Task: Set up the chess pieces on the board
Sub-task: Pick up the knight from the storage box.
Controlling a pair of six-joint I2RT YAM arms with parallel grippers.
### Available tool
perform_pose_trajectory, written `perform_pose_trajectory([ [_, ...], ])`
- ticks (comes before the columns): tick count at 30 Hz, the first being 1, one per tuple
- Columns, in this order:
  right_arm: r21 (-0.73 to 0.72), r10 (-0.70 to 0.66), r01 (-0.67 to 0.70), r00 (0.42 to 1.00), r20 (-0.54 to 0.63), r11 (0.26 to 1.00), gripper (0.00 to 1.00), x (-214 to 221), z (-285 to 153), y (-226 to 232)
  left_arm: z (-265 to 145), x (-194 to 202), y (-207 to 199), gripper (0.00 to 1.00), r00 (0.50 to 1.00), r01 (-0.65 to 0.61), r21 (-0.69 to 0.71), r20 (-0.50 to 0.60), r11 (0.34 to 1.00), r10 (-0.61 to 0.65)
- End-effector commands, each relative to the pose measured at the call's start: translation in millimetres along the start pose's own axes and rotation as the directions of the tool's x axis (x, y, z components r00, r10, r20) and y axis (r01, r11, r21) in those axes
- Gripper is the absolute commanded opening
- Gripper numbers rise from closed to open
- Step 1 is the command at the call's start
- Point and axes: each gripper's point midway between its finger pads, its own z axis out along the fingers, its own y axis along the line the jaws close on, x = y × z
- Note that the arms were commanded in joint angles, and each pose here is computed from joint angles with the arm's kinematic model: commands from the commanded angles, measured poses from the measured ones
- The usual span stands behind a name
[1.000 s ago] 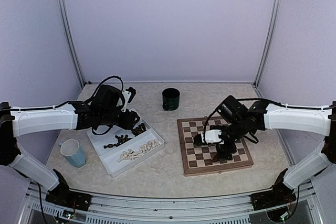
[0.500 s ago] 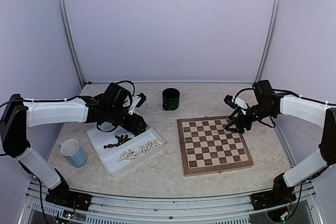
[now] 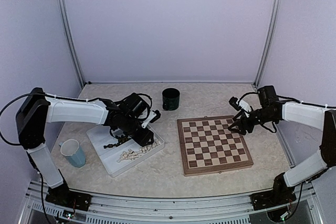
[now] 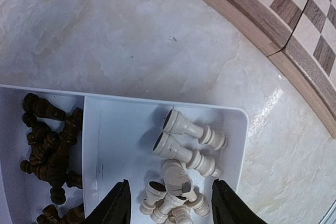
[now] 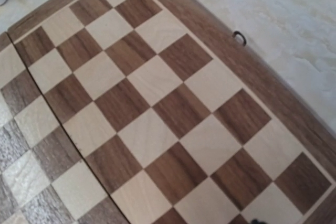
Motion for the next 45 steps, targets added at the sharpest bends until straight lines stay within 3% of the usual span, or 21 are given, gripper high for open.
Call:
perform_pose_trajectory([
  [1, 0.013, -0.01, 0.009, 0.999, 0.032, 1.0, 0.67, -3.6, -4.2, -1.2, 4.7, 3.9, 8.9, 0.52, 0.999, -0.005, -0.058, -0.051, 0.998, 0.002],
  [10, 0.012, -0.016, 0.016, 0.999, 0.034, 1.0, 0.67, -2.9, -4.0, -0.3, 14.5, 11.9, 1.7, 0.46, 0.996, -0.014, -0.028, -0.088, 1.0, 0.011],
  [23, 0.016, -0.019, 0.019, 0.999, 0.033, 1.0, 0.67, -0.5, -4.0, 0.5, 16.1, 2.4, -1.4, 0.18, 0.999, -0.018, -0.01, -0.047, 1.0, 0.017],
  [27, 0.018, -0.022, 0.022, 0.999, 0.035, 1.0, 0.67, -0.5, -3.7, 0.3, 5.9, -3.8, -3.8, 0.09, 1.0, -0.02, -0.003, -0.02, 1.0, 0.02],
  [34, 0.017, -0.028, 0.027, 0.999, 0.044, 1.0, 0.67, -2.4, -4.5, 1.0, -44.3, -32.2, -4.2, 0.04, 0.996, -0.018, -0.04, 0.088, 0.999, 0.022],
  [41, 0.013, -0.04, 0.04, 0.998, 0.043, 0.999, 0.67, -1.1, -3.1, 1.8, -73.2, -42.1, -49.1, 0.04, 0.987, -0.106, 0.01, 0.126, 0.994, 0.104],
  [45, 0.018, -0.044, 0.044, 0.998, 0.035, 0.999, 0.67, 0.0, -2.6, 0.3, -75.7, -44.3, -99.5, 0.04, 0.972, -0.212, 0.114, 0.129, 0.971, 0.197],
])
